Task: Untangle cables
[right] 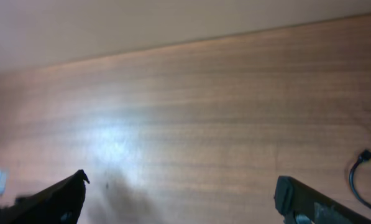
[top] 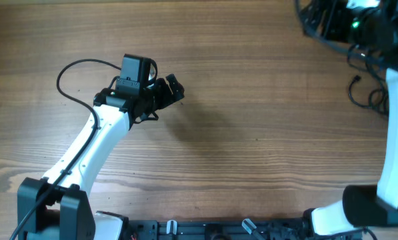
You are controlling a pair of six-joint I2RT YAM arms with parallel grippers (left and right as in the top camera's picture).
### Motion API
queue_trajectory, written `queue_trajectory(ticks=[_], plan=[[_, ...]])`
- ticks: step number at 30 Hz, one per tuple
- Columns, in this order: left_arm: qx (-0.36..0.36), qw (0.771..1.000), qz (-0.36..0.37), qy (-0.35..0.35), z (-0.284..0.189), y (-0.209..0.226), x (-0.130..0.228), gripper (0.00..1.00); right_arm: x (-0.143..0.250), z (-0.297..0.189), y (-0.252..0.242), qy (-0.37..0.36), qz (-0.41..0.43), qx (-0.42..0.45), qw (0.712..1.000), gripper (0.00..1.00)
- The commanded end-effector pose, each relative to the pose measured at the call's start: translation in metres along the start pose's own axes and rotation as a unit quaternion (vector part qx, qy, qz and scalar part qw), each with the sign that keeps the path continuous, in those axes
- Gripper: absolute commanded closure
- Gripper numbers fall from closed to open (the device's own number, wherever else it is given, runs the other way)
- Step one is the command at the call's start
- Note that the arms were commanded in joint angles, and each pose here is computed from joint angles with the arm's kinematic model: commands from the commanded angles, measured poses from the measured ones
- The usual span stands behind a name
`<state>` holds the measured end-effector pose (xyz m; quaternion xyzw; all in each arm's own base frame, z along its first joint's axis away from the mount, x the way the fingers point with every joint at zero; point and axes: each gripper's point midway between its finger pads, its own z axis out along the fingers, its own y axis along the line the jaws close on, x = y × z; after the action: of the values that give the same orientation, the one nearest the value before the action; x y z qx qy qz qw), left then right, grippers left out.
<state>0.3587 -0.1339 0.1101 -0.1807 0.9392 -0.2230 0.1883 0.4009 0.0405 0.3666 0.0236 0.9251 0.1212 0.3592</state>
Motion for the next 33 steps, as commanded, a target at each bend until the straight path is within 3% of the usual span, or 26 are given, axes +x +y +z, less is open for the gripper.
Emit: queue_trajectory(ticks=[1,3,5,11,16,18,23,33], plan=[[0.005,1.0,0.002,-0.009,-0.005,-0.004,-0.003,0.0,0.015,-0.038,0.011,-0.007,-0.003,0.01,1.0,0.0],[0.005,1.0,0.002,-0.009,-0.005,-0.004,-0.003,0.0,0.033,-0.04,0.01,0.026,0.092,0.015,0.995,0.0],[0.005,1.0,0.002,-0.009,-0.005,-0.004,-0.003,0.0,0.036,-0.037,0.008,0.034,0.124,0.019,0.991,0.0],[0.005,1.0,0.002,-0.009,-0.005,-0.004,-0.003,0.0,0.042,-0.036,0.004,0.046,0.091,0.028,0.994,0.0],[0.005,1.0,0.002,-0.009,-0.005,-0.004,-0.003,0.0,0.03,-0.029,0.012,0.024,-0.032,0.005,0.999,0.0],[0.005,1.0,0.002,-0.009,-0.005,-0.004,-0.003,0.0,0.022,-0.031,0.019,-0.013,-0.1,-0.005,0.995,0.0],[0.005,1.0,0.002,-0.009,-0.005,-0.004,-0.003,0.0,0.03,-0.034,0.018,-0.118,-0.167,-0.009,0.979,0.0],[0.005,1.0,0.002,-0.009,-0.005,-0.004,-0.003,0.0,0.145,-0.019,-0.013,-0.338,-0.21,0.001,0.917,0.0]])
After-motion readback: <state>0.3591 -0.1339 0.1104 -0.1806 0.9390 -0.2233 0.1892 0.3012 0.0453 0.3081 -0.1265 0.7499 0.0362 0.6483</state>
